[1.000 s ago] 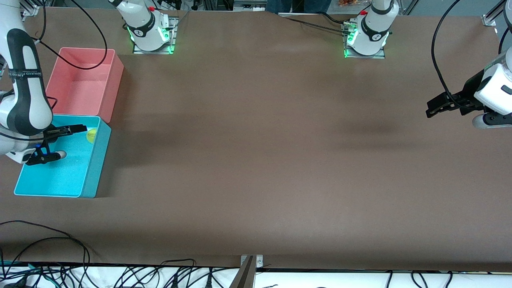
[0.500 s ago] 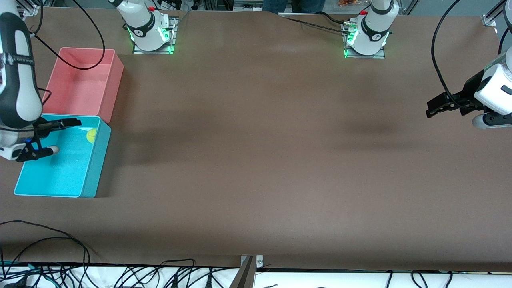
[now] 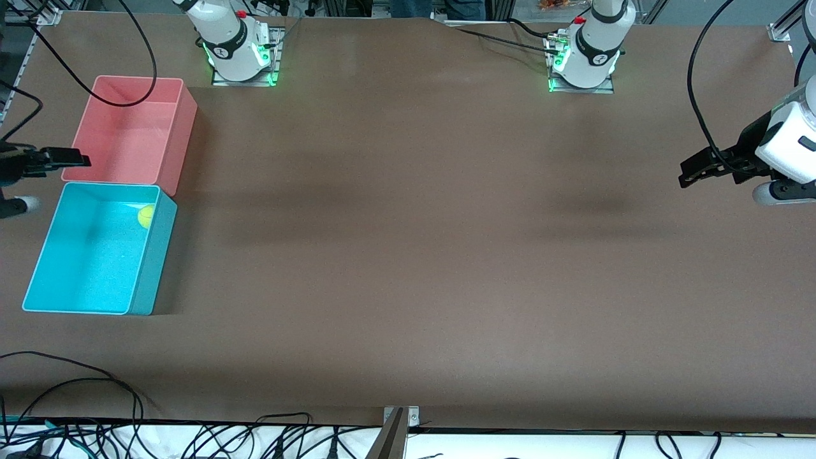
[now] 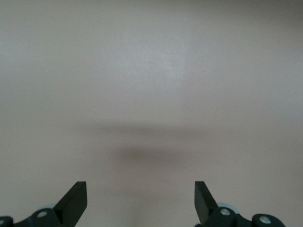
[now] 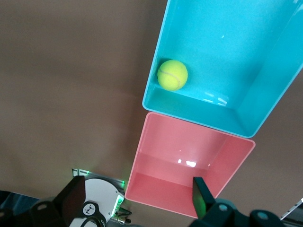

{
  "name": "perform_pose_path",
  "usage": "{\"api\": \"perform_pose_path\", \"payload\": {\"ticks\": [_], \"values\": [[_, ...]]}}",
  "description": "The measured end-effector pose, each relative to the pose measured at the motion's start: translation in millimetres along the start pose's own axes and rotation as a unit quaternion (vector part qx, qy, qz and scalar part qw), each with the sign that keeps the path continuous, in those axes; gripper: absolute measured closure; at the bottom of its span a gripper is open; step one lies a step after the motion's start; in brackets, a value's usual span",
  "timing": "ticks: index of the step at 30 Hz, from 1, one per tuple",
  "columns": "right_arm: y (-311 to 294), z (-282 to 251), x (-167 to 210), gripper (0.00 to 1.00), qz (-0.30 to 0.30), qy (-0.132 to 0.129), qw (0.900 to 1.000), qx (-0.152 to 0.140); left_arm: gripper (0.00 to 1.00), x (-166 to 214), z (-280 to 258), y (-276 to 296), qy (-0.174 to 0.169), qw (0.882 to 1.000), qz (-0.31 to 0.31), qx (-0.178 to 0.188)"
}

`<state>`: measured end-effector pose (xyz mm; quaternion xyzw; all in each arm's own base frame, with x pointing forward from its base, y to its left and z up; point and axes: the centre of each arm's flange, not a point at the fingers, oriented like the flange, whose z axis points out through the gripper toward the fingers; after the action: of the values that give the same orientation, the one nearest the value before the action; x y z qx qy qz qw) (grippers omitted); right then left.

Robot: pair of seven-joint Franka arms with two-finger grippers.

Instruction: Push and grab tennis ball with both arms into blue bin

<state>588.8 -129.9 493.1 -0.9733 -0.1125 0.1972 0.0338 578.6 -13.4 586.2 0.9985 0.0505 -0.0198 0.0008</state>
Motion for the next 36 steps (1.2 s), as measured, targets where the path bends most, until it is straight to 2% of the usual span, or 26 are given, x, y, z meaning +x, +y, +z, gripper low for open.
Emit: {"api": "perform_pose_path", "payload": {"ticks": [5, 12, 17, 22, 28, 36], "values": [[-16.8, -22.8, -3.1, 0.0, -0.024, 0.016, 1.0, -0.01, 0.0, 0.0, 0.0, 0.1, 0.0, 1.0, 0.0, 0.0], [-72.5, -47.5, 10.4, 0.0, -0.064, 0.017, 0.996, -0.059, 0.0, 0.0, 0.1, 0.1, 0.0, 1.0, 0.0, 0.0], [-82.2, -56.4, 12.0, 0.0, -0.07, 0.027, 0.995, -0.068, 0.0, 0.0, 0.1, 0.1, 0.0, 1.0, 0.0, 0.0], [-75.7, -66.9, 12.2, 0.0, -0.052, 0.057, 0.994, -0.077, 0.0, 0.0, 0.1, 0.1, 0.0, 1.0, 0.0, 0.0], [-80.3, -76.1, 3.1, 0.0, -0.044, 0.072, 0.993, -0.081, 0.0, 0.0, 0.1, 0.2, 0.0, 1.0, 0.0, 0.0], [-110.0, -86.1, -31.4, 0.0, 0.022, 0.086, 0.992, -0.084, 0.0, 0.0, 0.1, 0.2, 0.0, 1.0, 0.0, 0.0]]}}
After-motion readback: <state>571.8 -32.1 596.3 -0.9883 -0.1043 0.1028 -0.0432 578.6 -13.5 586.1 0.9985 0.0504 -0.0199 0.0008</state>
